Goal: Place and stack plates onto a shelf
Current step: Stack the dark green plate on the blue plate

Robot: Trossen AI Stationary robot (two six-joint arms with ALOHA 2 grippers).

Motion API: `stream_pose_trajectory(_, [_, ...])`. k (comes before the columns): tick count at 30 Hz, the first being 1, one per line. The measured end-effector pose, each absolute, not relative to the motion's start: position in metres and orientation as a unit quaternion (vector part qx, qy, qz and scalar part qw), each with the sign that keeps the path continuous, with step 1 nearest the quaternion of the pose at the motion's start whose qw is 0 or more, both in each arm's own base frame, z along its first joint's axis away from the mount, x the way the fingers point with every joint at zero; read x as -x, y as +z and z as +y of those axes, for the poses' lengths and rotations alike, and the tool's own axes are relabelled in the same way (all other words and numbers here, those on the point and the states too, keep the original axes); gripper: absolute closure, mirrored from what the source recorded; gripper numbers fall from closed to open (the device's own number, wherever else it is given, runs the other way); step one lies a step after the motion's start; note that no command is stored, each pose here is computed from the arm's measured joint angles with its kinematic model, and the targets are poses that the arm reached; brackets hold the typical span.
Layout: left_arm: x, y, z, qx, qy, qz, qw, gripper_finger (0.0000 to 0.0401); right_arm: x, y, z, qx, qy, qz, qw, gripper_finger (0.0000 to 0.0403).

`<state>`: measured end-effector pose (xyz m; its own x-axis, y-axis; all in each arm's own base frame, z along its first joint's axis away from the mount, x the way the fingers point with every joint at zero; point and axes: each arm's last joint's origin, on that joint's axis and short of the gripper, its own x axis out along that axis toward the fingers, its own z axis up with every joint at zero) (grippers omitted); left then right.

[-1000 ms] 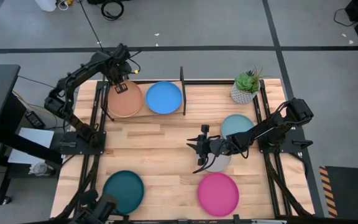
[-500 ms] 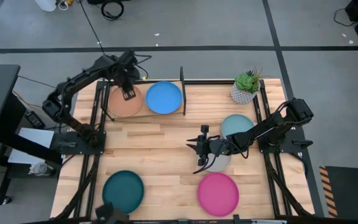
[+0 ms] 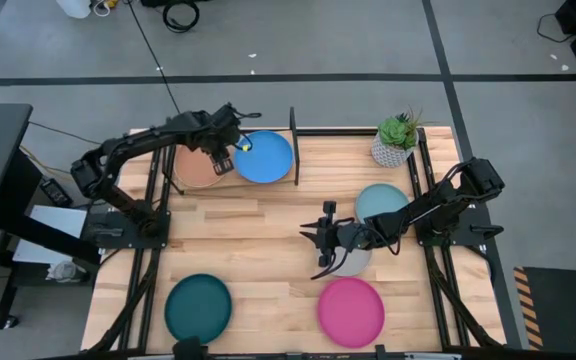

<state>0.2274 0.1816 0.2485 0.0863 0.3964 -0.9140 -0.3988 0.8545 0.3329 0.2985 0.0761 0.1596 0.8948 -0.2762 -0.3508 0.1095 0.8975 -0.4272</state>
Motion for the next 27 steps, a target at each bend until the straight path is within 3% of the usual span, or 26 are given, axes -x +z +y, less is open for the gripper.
stream_pose_trajectory(7, [-0.217, 0.224, 0.202, 0.009, 0.319, 0.573, 0.754, 0.0268, -0.298, 0.159, 0.077, 0.202, -0.100, 0.206, 0.952, 0.0314])
stream_pose_trajectory(20, [-0.211, 0.197, 0.197, 0.016, 0.304, 0.570, 0.763, 0.0268, -0.298, 0.159, 0.077, 0.203, -0.100, 0.208, 0.952, 0.0314])
stream_pose_trajectory(24, [-0.217, 0.214, 0.194, -0.015, 0.314, 0.571, 0.758, 0.0268, -0.298, 0.159, 0.077, 0.203, -0.100, 0.208, 0.952, 0.0314])
stream_pose_trajectory(27, [-0.225, 0.241, 0.187, -0.033, 0.308, 0.535, 0.786, 0.0268, -0.298, 0.159, 0.077, 0.203, -0.100, 0.208, 0.952, 0.0314])
